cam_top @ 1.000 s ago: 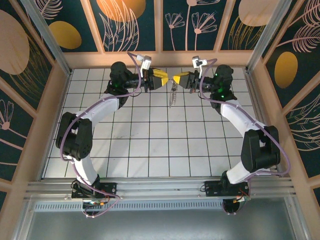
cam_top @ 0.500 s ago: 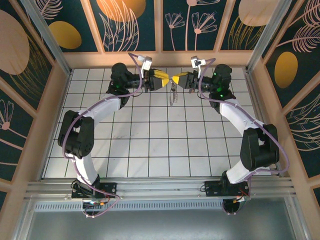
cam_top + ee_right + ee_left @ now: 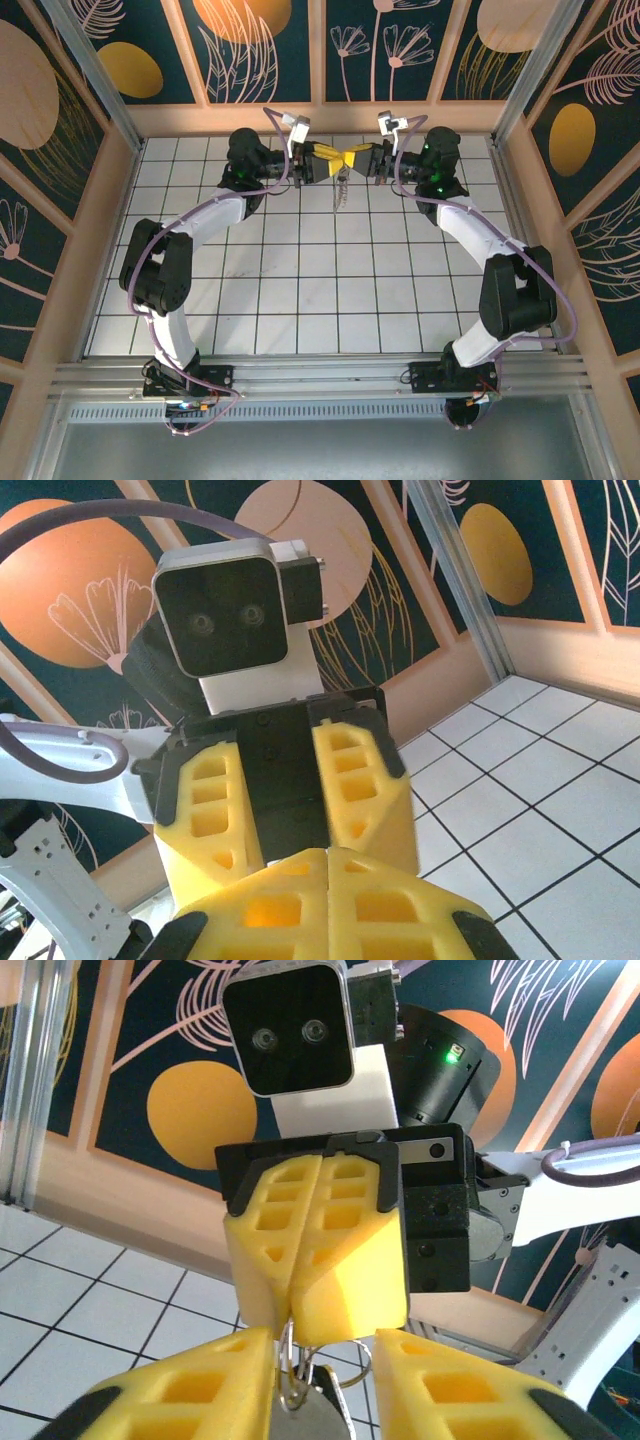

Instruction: Put the keys on the keyring

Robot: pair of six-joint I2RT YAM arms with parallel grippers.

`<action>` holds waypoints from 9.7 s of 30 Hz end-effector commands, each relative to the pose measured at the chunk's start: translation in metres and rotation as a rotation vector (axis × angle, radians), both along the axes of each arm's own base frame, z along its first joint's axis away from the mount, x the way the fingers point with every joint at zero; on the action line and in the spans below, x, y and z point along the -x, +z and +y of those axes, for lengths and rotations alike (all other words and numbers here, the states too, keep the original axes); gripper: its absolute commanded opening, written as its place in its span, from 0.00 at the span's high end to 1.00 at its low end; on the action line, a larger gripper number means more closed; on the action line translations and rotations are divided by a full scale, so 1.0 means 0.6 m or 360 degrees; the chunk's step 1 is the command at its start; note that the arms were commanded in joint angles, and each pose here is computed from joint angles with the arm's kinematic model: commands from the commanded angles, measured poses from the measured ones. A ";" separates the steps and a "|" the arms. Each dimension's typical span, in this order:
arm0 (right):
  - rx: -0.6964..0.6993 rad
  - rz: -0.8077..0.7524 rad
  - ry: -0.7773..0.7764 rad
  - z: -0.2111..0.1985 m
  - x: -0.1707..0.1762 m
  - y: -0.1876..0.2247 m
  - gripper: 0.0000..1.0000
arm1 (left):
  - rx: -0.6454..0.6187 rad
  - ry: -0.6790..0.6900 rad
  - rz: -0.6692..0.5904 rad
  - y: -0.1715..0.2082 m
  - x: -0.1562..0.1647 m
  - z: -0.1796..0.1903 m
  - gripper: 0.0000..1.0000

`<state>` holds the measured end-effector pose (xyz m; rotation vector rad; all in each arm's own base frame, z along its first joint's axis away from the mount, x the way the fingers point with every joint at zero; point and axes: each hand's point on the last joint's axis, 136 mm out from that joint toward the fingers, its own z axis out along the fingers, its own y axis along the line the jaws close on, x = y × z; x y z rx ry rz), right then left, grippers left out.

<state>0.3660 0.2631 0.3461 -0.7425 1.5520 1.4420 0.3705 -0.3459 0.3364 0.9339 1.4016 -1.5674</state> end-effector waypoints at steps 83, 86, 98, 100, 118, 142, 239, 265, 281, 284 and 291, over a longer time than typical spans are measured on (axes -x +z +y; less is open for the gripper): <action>0.0127 -0.0198 -0.0040 0.000 0.066 -0.073 1.00 | 0.0167 0.0069 -0.0206 0.086 0.039 0.006 1.00; 0.0128 -0.0187 0.0014 0.021 0.065 -0.071 1.00 | 0.0173 0.0069 -0.0200 0.084 0.038 0.006 1.00; 0.0199 -0.0153 -0.0002 0.032 0.058 -0.095 1.00 | 0.0184 0.0079 -0.0199 0.081 0.038 0.008 1.00; 0.0205 -0.0142 -0.0033 0.024 0.056 -0.098 1.00 | 0.0191 0.0088 -0.0194 0.082 0.037 0.008 1.00; 0.0007 -0.0104 -0.0815 -0.101 0.058 -0.052 0.56 | 0.0417 0.0267 -0.0067 0.100 0.024 0.034 1.00; -0.0658 0.0097 -0.0642 -0.055 0.020 0.065 0.54 | 0.0479 0.0263 0.0053 0.080 0.028 0.023 1.00; 0.0022 -0.0118 -0.0078 -0.014 0.020 0.019 1.00 | -0.0077 -0.0052 -0.0108 -0.006 0.002 -0.014 0.67; 0.0025 -0.0124 -0.0055 -0.001 0.024 0.021 1.00 | -0.0049 -0.0104 -0.0125 -0.002 0.018 -0.026 1.00; -0.0129 -0.0102 -0.0429 -0.094 0.018 0.035 0.53 | 0.0066 0.0076 -0.0135 0.031 0.011 -0.016 1.00; -0.0133 -0.0080 -0.0535 -0.108 0.027 0.015 0.51 | 0.0096 0.0114 -0.0138 0.043 0.011 -0.011 1.00; -0.0117 -0.0078 -0.0727 -0.105 0.044 -0.026 0.46 | 0.0124 0.0167 -0.0116 0.058 0.005 -0.008 1.00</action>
